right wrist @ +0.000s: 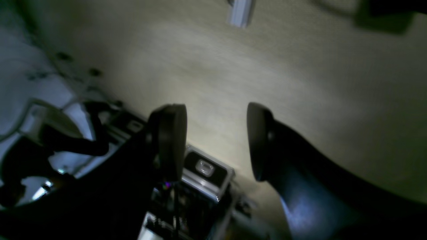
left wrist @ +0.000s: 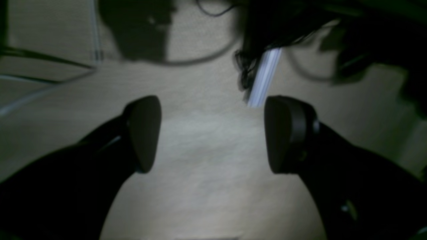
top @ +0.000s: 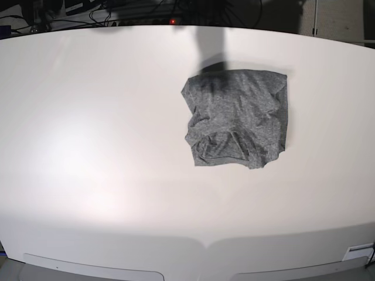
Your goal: Fold the T-shirt properly
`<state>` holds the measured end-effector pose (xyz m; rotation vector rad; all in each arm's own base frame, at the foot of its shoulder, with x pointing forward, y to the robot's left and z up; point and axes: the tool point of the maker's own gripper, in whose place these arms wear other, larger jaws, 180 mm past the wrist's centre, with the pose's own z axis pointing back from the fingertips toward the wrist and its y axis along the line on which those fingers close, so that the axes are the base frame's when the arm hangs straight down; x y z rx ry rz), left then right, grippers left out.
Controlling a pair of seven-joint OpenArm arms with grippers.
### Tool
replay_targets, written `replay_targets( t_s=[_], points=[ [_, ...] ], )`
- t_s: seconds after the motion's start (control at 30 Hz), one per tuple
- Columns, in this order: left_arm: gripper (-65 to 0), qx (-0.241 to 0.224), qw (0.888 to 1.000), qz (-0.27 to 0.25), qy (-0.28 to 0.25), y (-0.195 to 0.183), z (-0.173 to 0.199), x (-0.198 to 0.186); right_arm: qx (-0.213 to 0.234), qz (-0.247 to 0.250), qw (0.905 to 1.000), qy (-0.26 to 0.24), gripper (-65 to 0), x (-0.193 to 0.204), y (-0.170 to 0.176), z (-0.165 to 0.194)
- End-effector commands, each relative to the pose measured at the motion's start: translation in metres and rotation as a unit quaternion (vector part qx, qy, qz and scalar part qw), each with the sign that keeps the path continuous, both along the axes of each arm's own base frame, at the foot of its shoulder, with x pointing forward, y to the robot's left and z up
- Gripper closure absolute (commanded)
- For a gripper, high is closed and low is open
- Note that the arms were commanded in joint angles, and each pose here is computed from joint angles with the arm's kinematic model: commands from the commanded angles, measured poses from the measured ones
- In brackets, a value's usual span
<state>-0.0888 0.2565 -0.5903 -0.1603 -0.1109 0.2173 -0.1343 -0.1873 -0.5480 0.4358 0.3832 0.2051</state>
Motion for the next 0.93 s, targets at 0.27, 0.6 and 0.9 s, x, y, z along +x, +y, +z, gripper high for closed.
replay_targets(
  t_s=[0.27,0.6,0.9],
  points=[
    [-45.0,-0.017,0.998,-0.064,0.022,-0.033,-0.026,0.011,-0.018,0.013,0.9993,-0.03,-29.0,0.073,-0.016,-0.04],
    [-45.0,-0.03,0.997,-0.062,0.022,-0.05,-0.029,0.008,-0.01,0.002,0.996,-0.088,-29.0,0.115,-0.01,-0.046],
    [-45.0,-0.034,0.997,-0.062,0.014,-0.057,-0.029,0.015,0.016,-0.065,0.9934,-0.093,-29.0,0.126,0.006,-0.042]
  ],
)
